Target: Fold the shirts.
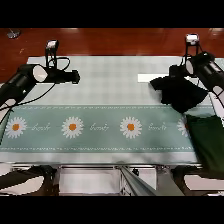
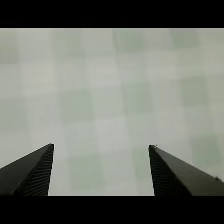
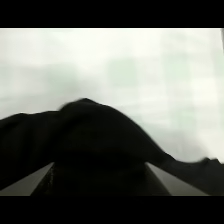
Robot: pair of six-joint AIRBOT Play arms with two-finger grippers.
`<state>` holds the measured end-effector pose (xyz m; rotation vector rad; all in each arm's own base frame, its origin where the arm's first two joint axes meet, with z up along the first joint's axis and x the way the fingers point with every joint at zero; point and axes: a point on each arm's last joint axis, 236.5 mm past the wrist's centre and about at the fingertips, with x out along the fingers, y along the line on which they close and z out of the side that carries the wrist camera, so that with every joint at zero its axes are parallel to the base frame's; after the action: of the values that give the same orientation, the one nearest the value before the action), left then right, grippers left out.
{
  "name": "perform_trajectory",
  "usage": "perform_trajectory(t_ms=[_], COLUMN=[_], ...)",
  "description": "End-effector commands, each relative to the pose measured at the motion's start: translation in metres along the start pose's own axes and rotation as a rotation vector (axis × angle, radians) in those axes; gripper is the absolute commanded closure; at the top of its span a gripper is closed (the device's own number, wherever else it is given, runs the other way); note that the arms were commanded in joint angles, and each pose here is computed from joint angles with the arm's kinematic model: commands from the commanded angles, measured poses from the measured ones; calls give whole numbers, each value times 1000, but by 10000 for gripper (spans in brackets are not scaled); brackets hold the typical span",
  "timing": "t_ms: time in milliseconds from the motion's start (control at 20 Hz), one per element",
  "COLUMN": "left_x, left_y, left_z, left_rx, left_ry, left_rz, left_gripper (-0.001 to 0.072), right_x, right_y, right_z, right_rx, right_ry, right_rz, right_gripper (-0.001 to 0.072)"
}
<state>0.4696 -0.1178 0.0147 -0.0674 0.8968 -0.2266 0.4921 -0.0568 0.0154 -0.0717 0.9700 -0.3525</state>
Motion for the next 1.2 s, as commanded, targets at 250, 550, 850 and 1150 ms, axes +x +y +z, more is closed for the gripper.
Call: perform_trajectory(t_ms=[250,550,850,1150], left_x=[9,-43,-137,-186], left_y=[8,21,-6,-16], left_z=[-10,-49,-91,-119], left_rx=[-21,38,-5,-101], left_ry=[37,227,117,-19], left_rz=[24,32,-47,-79], left_gripper=[6,7,7,7], right_x=[56,-32,-259,-434], right_y=[-4,-3,-34,-42], right_z=[-138,-2,134,158], right_rx=[171,144,103,26], right_ry=[588,213,-411,-790], right_rz=[163,322,465,601], right_gripper=[166,683,684,685])
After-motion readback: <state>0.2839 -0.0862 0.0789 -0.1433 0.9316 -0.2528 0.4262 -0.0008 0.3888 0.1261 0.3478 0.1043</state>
